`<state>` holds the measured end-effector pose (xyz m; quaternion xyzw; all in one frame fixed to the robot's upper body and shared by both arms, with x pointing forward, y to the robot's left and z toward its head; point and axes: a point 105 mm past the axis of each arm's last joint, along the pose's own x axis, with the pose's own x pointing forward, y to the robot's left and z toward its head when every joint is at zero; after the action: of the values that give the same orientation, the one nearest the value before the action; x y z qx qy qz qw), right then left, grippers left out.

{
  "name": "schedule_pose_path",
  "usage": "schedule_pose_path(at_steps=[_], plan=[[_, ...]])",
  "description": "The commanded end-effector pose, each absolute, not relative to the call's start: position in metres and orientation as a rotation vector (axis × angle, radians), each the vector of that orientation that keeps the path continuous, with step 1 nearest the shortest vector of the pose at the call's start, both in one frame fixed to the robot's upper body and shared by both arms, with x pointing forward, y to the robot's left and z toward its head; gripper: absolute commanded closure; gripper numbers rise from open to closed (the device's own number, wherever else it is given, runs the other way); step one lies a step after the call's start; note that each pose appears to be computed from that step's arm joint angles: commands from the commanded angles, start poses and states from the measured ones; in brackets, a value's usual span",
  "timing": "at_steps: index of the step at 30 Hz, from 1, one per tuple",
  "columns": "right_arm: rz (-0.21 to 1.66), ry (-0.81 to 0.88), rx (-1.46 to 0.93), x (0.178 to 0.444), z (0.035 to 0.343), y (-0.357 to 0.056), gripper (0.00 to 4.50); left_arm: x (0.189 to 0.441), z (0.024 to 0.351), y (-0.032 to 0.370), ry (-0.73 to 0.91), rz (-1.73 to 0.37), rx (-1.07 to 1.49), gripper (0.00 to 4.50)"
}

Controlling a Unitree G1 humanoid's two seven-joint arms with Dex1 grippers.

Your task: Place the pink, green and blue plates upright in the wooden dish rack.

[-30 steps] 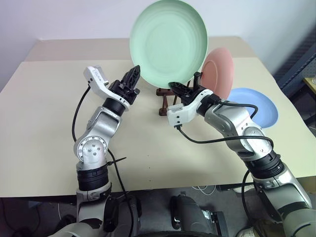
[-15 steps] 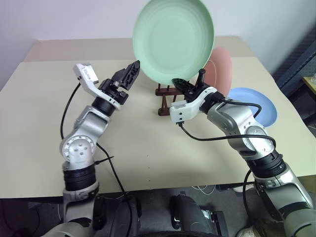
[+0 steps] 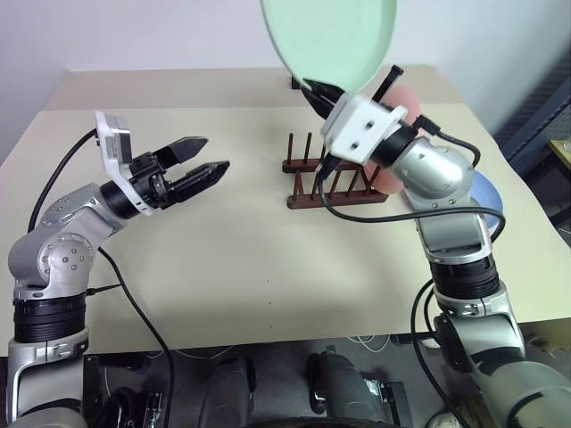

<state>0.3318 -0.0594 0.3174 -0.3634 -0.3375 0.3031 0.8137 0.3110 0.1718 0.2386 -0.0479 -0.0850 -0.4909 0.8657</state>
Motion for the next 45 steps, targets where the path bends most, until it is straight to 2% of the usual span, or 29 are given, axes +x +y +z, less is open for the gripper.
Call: schedule_pose_path(at_steps=[1, 4, 7, 13, 18, 45], plan=[[0.782, -0.765, -0.4, 0.311, 0.355, -0.073, 4.5, 0.309, 0.244, 0.172, -0.21, -1.05, -0.053, 0.09], [0.915, -0.696, -0.127, 0.304, 0.363, -0.082, 4.5, 0.308, 0.243, 0.17, -0.205, -1.072, -0.048, 0.09], [0.982, -0.629, 0.023, 0.302, 0.362, -0.091, 4.5, 0.308, 0.243, 0.167, -0.203, -1.086, -0.046, 0.09], [1.055, -0.453, 0.326, 0.314, 0.343, -0.121, 4.5, 0.305, 0.243, 0.161, -0.196, -1.123, -0.051, 0.09], [1.121, -0.335, 0.459, 0.317, 0.319, -0.134, 4.5, 0.297, 0.242, 0.151, -0.173, -1.185, -0.11, 0.09], [1.046, -0.243, 0.511, 0.345, 0.293, -0.152, 4.5, 0.285, 0.234, 0.144, -0.155, -1.213, 0.004, 0.09]])
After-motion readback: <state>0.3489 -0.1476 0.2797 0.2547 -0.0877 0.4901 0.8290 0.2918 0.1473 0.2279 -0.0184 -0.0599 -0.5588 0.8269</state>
